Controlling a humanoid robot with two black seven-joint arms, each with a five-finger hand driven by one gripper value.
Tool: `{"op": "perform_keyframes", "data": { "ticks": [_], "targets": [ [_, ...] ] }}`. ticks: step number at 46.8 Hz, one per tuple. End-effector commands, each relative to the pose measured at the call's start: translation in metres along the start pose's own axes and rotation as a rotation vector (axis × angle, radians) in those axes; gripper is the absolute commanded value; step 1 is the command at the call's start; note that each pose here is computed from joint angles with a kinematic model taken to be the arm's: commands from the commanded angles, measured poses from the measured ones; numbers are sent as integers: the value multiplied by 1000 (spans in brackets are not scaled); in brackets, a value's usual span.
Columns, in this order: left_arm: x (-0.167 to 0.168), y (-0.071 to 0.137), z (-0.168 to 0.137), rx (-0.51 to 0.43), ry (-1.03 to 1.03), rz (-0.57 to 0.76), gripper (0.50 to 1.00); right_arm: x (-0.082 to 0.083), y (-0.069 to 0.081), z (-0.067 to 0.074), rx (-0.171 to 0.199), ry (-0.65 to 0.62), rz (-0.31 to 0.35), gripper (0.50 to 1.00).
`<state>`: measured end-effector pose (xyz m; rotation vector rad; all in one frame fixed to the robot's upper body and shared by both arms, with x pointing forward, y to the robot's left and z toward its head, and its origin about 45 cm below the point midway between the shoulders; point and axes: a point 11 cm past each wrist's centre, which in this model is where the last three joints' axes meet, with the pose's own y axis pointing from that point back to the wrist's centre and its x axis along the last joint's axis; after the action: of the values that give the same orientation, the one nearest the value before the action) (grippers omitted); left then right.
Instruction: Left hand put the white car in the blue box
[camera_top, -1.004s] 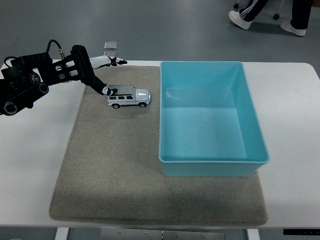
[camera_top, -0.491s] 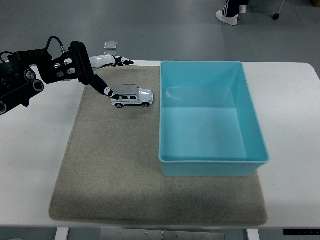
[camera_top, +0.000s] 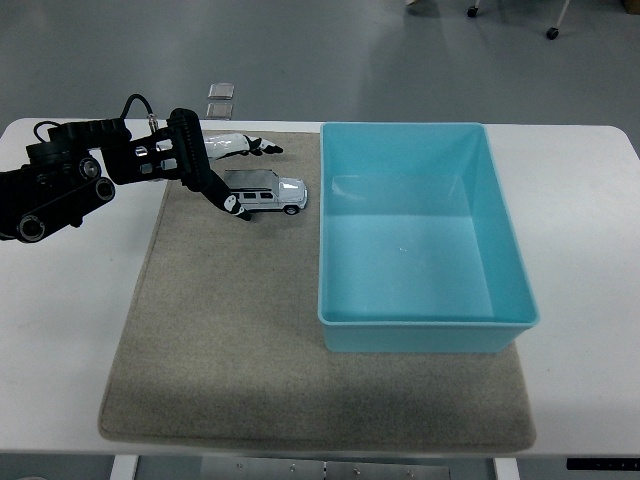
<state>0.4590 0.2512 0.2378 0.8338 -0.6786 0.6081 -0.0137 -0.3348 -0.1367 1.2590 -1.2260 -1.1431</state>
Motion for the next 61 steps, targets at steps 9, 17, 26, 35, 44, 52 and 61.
{"op": "perform_keyframes", "data": {
  "ticks": [9,17,26,35,44,52,61],
  "targets": [
    [-2,-8,1,15,-60,-2,891,0,0,0,0,0,0,936],
    [0,-8,1,19,-81,16,804,0,0,0,0,0,0,936],
    [0,-8,1,16,-85,14,568,0,0,0,0,0,0,936],
    [0,-8,1,18,-85,15,500,0,0,0,0,0,0,936],
    [2,-6,1,18,-88,8,500,0,0,0,0,0,0,936],
    [9,2,-6,39,-90,17,500,0,0,0,0,0,0,936],
    [45,25,-12,61,-115,82,500,0,0,0,0,0,0,936]
  ]
}}
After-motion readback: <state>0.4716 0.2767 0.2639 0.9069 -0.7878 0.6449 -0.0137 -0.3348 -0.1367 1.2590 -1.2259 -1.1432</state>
